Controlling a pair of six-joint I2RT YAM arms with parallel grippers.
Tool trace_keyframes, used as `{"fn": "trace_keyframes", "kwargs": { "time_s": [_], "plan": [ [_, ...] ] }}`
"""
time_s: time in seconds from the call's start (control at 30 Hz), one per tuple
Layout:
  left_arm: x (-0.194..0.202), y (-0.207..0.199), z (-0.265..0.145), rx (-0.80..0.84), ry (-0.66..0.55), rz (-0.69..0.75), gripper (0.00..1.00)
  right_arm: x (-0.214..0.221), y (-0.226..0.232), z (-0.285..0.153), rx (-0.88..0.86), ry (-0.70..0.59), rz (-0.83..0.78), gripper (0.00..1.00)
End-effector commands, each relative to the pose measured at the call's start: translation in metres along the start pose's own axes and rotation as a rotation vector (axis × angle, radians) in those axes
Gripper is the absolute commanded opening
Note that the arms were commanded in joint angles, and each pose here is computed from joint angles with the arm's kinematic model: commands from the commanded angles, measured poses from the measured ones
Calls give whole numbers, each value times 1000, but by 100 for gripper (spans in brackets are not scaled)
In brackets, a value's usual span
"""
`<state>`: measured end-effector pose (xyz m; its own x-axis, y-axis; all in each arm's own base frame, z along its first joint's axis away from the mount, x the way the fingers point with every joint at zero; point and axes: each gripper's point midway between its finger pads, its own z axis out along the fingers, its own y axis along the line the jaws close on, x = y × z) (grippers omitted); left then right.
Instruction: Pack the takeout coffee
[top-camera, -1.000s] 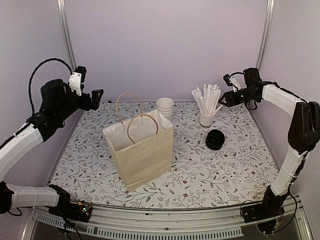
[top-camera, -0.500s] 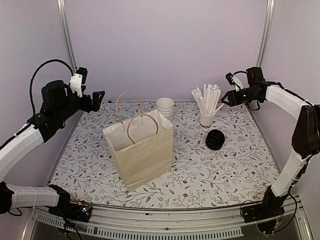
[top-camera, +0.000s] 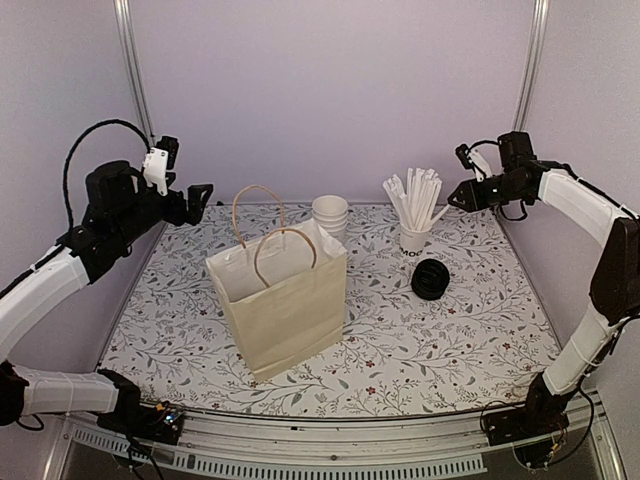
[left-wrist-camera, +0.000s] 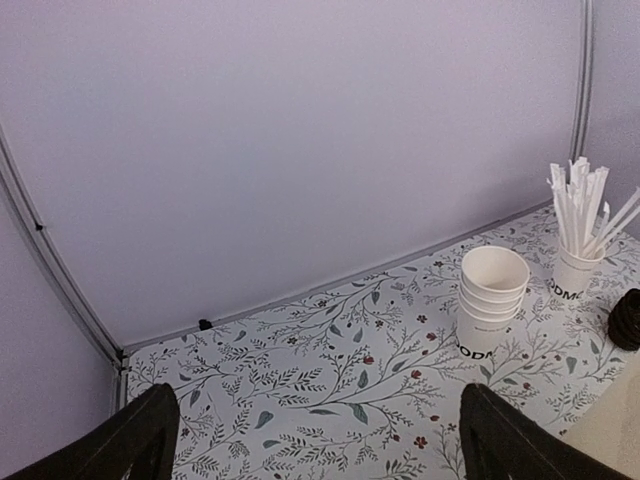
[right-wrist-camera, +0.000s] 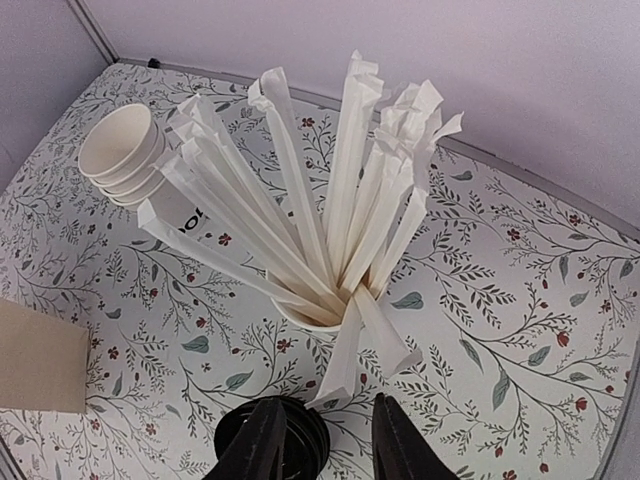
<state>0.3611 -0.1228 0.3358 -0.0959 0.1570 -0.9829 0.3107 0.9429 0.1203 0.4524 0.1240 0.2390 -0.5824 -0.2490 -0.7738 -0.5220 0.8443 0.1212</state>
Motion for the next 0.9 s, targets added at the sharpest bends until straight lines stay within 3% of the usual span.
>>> {"fn": "trace_keyframes", "kwargs": {
  "time_s": [0.0,0.27,0.53,0.87],
  "plan": [
    [-5,3,0,3,-23,-11,100,0,11,-10,-38,-3,-10,30],
    [-3,3,0,1,-24,-10,100,5,10,7,-77,28,4,17],
    [-2,2,1,9,-22,-8,100,4,5,15,-71,38,9,24],
    [-1,-1,2,22,-20,-6,100,2,4,7,-45,35,-1,25]
  ]
}}
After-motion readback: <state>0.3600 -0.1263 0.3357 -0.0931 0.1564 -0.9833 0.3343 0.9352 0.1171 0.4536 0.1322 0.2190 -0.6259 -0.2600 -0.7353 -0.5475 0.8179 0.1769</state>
